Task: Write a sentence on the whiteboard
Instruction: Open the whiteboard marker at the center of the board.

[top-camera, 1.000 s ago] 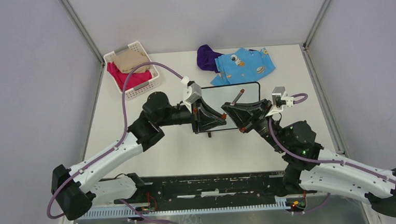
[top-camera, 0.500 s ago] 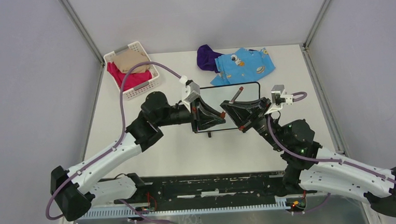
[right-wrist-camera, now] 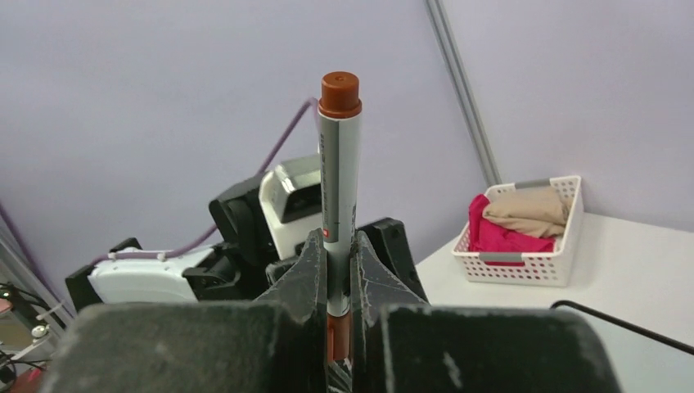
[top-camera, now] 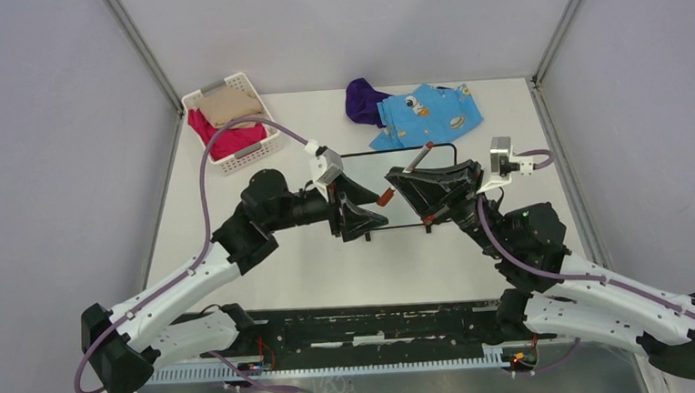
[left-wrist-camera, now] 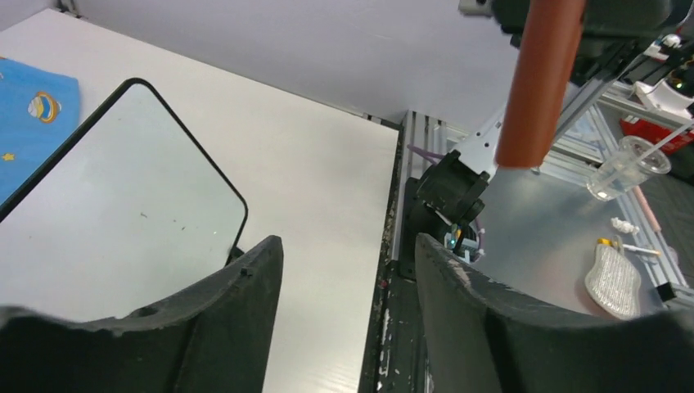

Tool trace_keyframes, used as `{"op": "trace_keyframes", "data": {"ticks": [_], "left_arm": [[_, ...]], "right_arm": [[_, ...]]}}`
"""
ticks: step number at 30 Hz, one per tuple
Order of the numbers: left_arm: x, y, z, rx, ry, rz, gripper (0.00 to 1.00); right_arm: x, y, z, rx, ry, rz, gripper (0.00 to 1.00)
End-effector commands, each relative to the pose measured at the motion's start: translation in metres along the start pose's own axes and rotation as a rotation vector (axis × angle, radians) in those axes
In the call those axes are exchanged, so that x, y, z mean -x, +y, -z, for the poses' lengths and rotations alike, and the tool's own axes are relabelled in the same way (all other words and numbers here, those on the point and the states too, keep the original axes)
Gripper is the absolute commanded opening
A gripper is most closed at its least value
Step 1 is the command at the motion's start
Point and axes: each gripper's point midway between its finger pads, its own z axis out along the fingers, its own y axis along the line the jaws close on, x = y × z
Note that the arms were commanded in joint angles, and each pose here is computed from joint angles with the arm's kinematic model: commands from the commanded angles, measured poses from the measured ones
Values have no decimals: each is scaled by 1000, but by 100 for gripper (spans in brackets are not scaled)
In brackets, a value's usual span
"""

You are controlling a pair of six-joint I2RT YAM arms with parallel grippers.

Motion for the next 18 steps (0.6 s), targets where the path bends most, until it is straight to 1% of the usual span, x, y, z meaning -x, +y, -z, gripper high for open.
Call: {"op": "trace_keyframes", "data": {"ticks": [1,3,4,7,10,12,14,15,17,18], "left_arm": [[15,0,11,34,-62,-80,72],[18,-3,14,25,-72,-96,83],[19,-4,15,27,-80,-94,98],[26,-8,20,35,-115,-95,100],[36,-9,31,67,-172,-126,100],[50,-7,42,112,-263,-162,100],[55,-12,52,111,-341,-211,100],[54,-16,55,94,-358,-234,100],[50,-33,53,-2,-325,-277,100],[43,-45,51,-82,-260,-309,100]], "right_arm": [[29,26,-3,93,-58,-30,0],[25,26,-4,95,-32,-12,0],[23,26,-4,93,-20,-2,0],[20,22,-1,77,-1,26,0],[21,23,2,88,-1,48,0],[22,30,2,122,6,55,0],[22,36,1,152,21,69,0],[23,37,0,158,24,75,0],[18,47,0,214,51,86,0],[15,49,-1,231,66,92,0]]}}
